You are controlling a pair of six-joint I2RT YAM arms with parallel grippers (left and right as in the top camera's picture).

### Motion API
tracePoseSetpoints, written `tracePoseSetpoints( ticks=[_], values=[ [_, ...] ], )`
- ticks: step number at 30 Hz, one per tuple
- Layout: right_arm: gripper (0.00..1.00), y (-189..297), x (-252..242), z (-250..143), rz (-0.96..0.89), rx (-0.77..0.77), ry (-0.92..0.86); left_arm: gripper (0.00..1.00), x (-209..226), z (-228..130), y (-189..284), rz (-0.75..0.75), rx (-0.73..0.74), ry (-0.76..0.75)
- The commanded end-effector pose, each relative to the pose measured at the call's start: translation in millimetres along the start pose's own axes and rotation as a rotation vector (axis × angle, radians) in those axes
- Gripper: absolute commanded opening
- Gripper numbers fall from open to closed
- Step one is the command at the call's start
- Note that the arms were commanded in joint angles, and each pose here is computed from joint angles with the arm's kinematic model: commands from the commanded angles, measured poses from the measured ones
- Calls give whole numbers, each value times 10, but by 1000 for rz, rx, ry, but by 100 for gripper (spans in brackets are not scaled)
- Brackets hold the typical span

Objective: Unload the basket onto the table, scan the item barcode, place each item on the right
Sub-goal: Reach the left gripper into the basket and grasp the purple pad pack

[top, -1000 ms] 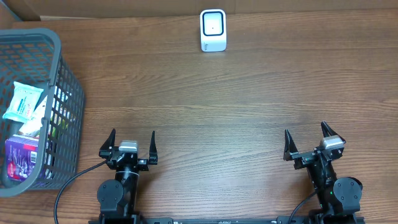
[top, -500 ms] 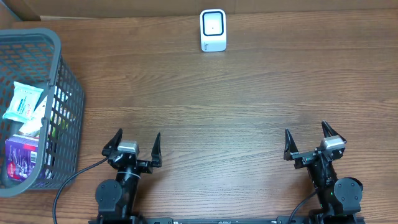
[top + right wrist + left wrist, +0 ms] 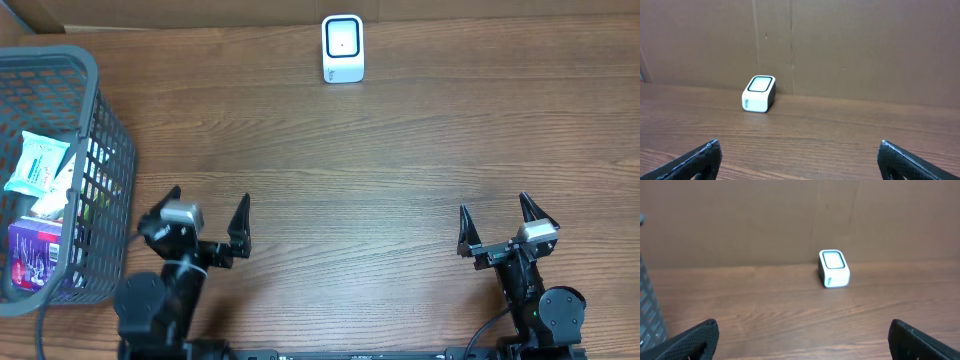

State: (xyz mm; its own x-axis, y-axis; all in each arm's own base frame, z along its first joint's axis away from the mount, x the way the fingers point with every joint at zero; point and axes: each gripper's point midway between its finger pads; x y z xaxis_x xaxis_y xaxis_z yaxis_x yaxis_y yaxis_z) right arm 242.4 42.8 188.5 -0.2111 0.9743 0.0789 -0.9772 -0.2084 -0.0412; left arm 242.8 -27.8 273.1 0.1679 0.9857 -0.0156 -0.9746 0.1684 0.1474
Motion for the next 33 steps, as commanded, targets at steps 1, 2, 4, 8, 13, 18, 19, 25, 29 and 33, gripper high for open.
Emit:
tracePoseSetpoints(
  ticks=[1,2,4,8,13,18,19,25,29,33],
  values=[
    [100,2,0,-6,-1,-9,4,100,-53,409,-29,-40,8,27],
    [100,2,0,-5,-1,-9,4,100,-50,491,-51,-41,25,31],
    [100,2,0,-3,-1,-10,4,100,-50,673,-96,-48,63,39],
    [100,2,0,-5,-2,-9,4,100,-29,1025,-173,-50,157,23],
    [100,2,-1,-24,-1,-2,3,100,71,1422,-264,-16,251,18],
    [100,2,-4,-61,-3,13,2,100,379,1858,-338,71,254,44],
    [100,2,-5,-70,-3,17,1,100,469,1933,-339,94,252,54],
    [100,6,-12,-162,-6,55,-3,100,1045,2104,-261,211,252,136],
    [100,6,-13,-165,-7,56,-3,100,1611,1939,-145,387,295,196],
    [100,6,-12,-165,-6,56,-3,100,2027,1632,1,533,388,287]
  ],
)
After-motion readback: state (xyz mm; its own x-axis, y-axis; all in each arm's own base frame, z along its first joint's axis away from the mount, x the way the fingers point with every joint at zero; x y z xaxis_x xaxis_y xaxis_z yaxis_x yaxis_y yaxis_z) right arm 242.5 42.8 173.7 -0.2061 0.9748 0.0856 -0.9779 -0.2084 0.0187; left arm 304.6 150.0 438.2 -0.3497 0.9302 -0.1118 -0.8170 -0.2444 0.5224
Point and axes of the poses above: each gripper's point midway between its finger pads, its own y axis back along the fingers, its own x axis along the line the jaws close on, z = x × y, and after that the axes turned 4 degrees about -y, right-handed
